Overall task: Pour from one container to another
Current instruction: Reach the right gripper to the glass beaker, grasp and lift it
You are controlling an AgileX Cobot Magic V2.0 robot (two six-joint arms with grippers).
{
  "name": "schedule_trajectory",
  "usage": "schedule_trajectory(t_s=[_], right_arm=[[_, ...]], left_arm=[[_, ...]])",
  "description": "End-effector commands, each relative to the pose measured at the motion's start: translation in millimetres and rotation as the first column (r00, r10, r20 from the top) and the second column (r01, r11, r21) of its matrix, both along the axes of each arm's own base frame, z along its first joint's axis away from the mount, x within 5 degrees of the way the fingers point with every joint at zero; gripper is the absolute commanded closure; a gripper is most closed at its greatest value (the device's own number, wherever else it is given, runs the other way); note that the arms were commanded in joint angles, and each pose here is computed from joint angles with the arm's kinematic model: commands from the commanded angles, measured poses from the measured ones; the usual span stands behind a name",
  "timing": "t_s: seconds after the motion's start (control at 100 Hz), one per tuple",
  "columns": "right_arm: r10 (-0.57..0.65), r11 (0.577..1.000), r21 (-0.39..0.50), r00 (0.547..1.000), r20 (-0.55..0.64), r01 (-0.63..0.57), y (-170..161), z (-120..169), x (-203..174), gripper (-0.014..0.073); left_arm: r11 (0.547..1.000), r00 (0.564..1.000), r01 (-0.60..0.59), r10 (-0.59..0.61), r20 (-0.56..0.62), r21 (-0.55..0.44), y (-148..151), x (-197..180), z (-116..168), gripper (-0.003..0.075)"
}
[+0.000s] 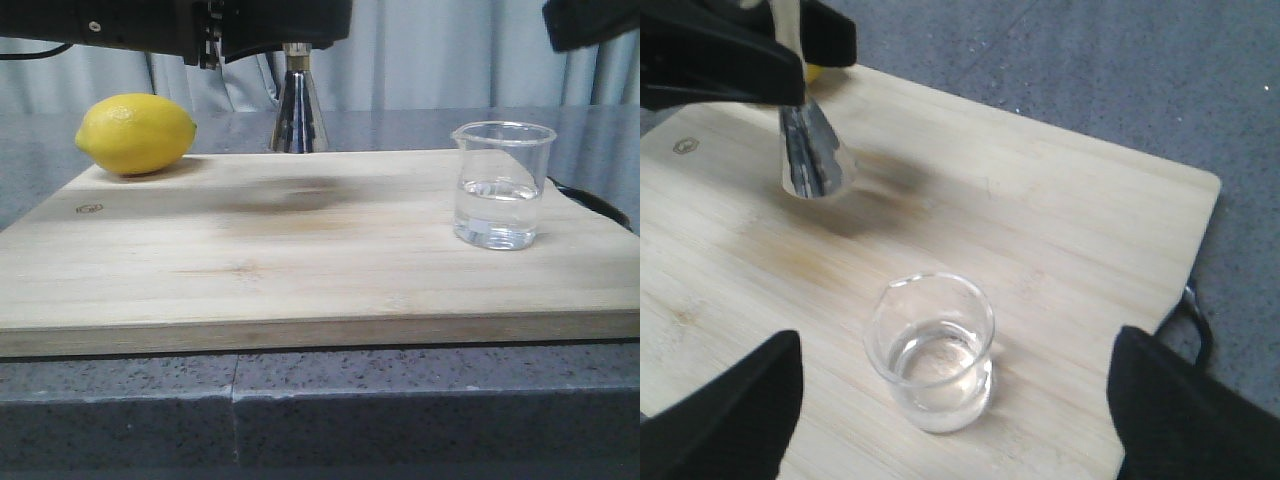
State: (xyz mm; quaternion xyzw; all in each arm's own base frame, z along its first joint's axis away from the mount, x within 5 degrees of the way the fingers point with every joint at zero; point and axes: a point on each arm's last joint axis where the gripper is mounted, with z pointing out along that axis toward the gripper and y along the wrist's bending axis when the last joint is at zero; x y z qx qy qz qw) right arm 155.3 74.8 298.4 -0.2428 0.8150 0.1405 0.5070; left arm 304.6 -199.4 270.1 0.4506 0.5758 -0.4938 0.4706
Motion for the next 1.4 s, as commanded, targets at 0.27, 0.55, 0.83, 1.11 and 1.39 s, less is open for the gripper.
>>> schedule_trajectory(t_s=[0.27, 0.55, 0.83, 1.11, 1.39], right_arm=[[-0.025, 0.998, 0.066, 0.981, 0.191, 0.013, 10.5, -32.6, -16.4, 0.0053], [-0.077, 0.987, 0.154, 0.956, 0.283, 0.034, 19.1, -55.4, -23.8, 0.0053], [-0.12, 0.986, 0.142, 0.958, 0.261, 0.085, 27.2, -68.3, -11.0, 0.0053], [-0.136, 0.983, 0.16, 0.948, 0.288, 0.092, 36.9, -77.5, 0.3, 0.0053], [-0.142, 0.98, 0.179, 0.937, 0.319, 0.087, 45.1, -85.6, 8.8, 0.0053]], left_arm=[[0.988, 0.998, 0.047, -0.041, 0.046, -0.148, -0.7, -9.1, 35.5, 0.0461], [0.988, 0.998, 0.047, -0.041, 0.046, -0.148, -0.7, -9.1, 35.5, 0.0461], [0.988, 0.998, 0.047, -0.041, 0.046, -0.148, -0.7, -9.1, 35.5, 0.0461], [0.988, 0.998, 0.047, -0.041, 0.046, -0.148, -0.7, -9.1, 35.5, 0.0461], [0.988, 0.998, 0.047, -0.041, 0.046, -0.148, -0.7, -9.1, 35.5, 0.0461]])
